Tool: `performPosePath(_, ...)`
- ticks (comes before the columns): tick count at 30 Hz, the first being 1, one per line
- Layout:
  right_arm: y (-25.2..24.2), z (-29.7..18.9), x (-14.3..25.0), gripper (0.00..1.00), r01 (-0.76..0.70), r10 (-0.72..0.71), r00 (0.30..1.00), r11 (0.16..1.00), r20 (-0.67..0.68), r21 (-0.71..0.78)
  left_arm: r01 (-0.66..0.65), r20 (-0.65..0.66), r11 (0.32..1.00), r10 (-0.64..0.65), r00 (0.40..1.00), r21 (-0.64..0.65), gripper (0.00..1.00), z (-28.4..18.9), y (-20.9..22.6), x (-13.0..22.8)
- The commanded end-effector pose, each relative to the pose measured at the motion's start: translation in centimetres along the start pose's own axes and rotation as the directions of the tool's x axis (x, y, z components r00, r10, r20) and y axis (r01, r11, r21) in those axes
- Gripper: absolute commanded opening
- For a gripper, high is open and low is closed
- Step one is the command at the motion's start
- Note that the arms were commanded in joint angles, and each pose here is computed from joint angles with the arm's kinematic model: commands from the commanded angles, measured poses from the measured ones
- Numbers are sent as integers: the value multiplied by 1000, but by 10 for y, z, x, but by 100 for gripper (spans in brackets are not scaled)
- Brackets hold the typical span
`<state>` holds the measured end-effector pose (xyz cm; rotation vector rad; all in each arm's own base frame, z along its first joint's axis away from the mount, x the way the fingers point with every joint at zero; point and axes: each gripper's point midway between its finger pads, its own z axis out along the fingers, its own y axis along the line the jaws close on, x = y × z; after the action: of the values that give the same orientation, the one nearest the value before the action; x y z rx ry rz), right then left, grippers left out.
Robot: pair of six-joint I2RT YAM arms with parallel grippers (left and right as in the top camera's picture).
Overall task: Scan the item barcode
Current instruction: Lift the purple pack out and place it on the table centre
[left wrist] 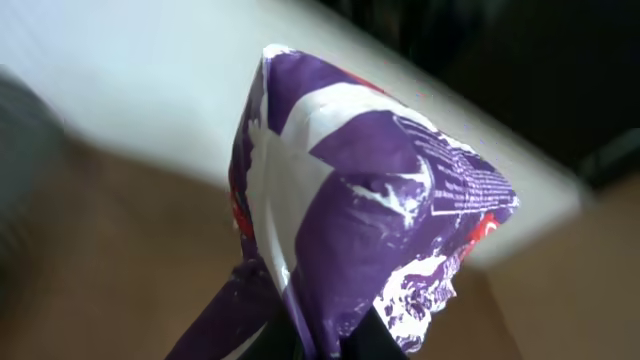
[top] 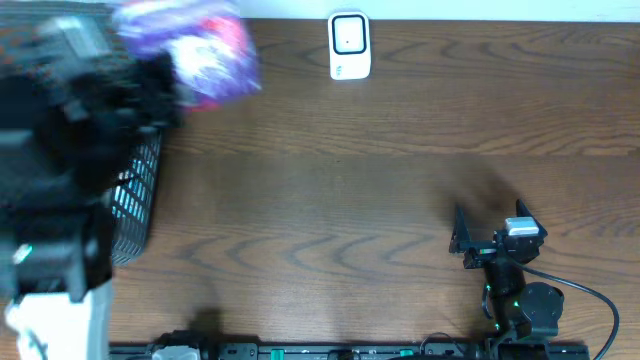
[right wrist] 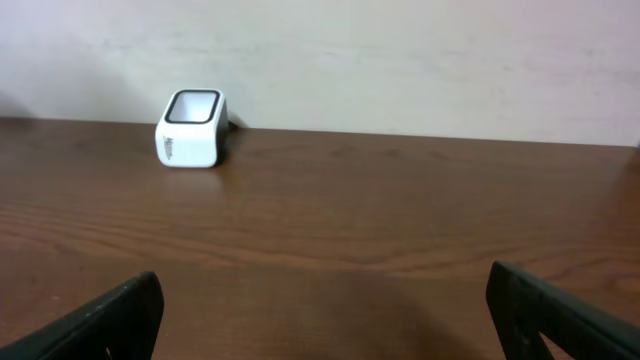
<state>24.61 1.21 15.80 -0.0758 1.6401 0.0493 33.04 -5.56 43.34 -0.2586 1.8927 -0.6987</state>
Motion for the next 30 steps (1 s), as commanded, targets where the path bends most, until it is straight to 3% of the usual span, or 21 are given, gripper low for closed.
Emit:
performPosePath(1, -2, 0, 0, 99, 10, -10, 1000, 1000, 0, 11, 17, -168, 993, -38, 985, -120, 7, 51, 14, 57)
performPosePath(4, -2, 0, 0, 99, 10, -10, 1000, 1000, 0, 11, 5, -293, 972, -75, 953, -234, 7, 94, 27, 107)
performPosePath(9, -2, 0, 0, 99, 10, -10, 1000, 1000, 0, 11, 5, -470, 952, -156, 869, -306, 7, 159, 33, 192)
performPosePath(17, -2, 0, 0, 99, 10, -10, 1000, 1000, 0, 11, -31, -618, 898, -277, 736, -439, 8, 201, 68, 293)
performPosePath(18, -2, 0, 0, 99, 10, -10, 1000, 1000, 0, 11, -32, -633, 896, -287, 719, -442, 15, 201, 70, 300)
performPosePath(19, -2, 0, 0, 99, 10, -10, 1000, 1000, 0, 11, -33, -641, 895, -293, 709, -445, 34, 201, 71, 303)
performPosePath(21, -2, 0, 0, 99, 10, -10, 1000, 1000, 0, 11, -29, -655, 903, -289, 698, -429, 76, 199, 70, 301)
performPosePath(23, -2, 0, 0, 99, 10, -10, 1000, 1000, 0, 11, -7, -684, 937, -250, 685, -350, 99, 196, 56, 289)
performPosePath(26, -2, 0, 0, 99, 10, -10, 1000, 1000, 0, 11, 59, -676, 967, -217, 704, -249, 98, 189, 31, 251)
performPosePath(30, -2, 0, 0, 99, 10, -10, 1000, 1000, 0, 11, 85, -528, 988, -143, 837, -132, 98, 167, 10, 159)
